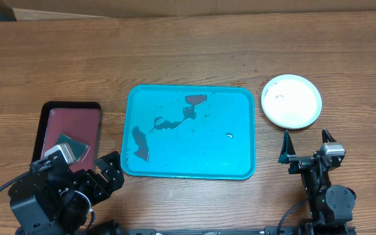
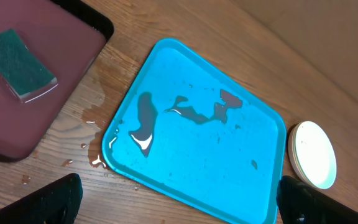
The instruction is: Clean dirty plates on tray and stack at the side
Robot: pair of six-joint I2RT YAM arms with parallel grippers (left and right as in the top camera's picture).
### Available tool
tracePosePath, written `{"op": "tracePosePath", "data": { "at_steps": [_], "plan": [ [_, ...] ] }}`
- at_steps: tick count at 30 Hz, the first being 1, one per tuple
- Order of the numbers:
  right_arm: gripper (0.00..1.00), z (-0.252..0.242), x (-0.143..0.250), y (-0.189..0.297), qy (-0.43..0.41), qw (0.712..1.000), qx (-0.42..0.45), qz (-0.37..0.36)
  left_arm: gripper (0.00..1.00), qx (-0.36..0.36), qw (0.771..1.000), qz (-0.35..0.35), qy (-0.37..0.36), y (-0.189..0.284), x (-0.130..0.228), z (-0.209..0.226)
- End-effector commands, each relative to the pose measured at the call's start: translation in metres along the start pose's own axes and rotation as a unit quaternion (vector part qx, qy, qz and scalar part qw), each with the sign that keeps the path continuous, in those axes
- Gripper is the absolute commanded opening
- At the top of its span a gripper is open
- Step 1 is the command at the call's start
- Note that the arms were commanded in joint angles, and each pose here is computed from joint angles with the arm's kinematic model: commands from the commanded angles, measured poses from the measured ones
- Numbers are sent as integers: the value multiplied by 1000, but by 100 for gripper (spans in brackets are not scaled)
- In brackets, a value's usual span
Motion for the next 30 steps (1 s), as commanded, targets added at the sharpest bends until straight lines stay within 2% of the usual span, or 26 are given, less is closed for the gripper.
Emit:
{"op": "tracePosePath", "data": {
  "at_steps": [1,6,9,12,14,22,30],
  "plan": [
    [100,-3,1,0,-2,1000,7,-4,100,-6,1000,-5,-15,0,0,1],
    [100,-3,1,0,-2,1000,7,-4,100,29,996,22,-80,-11,13,-7],
    [100,-3,1,0,-2,1000,7,-4,100,59,989,12,-132,-27,16,-13],
    [100,-3,1,0,-2,1000,7,-4,100,96,978,-38,-183,-49,13,-22],
    [100,-3,1,0,-2,1000,7,-4,100,126,963,-99,-218,-70,12,-28],
    [100,-3,1,0,-2,1000,7,-4,100,155,923,-249,-250,-110,24,-23],
    [100,-3,1,0,-2,1000,7,-4,100,84,908,-338,-231,-126,28,5]
  ]
}}
Point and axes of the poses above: each gripper's point midway between its finger pads, its own y axis back along the fingers, its own z axis along the line the jaws close on, x = y × z, the point moved 4 cm from there along y, back along the fingers, and after that the axes turned 13 degrees about -y, right-handed, at the moved point
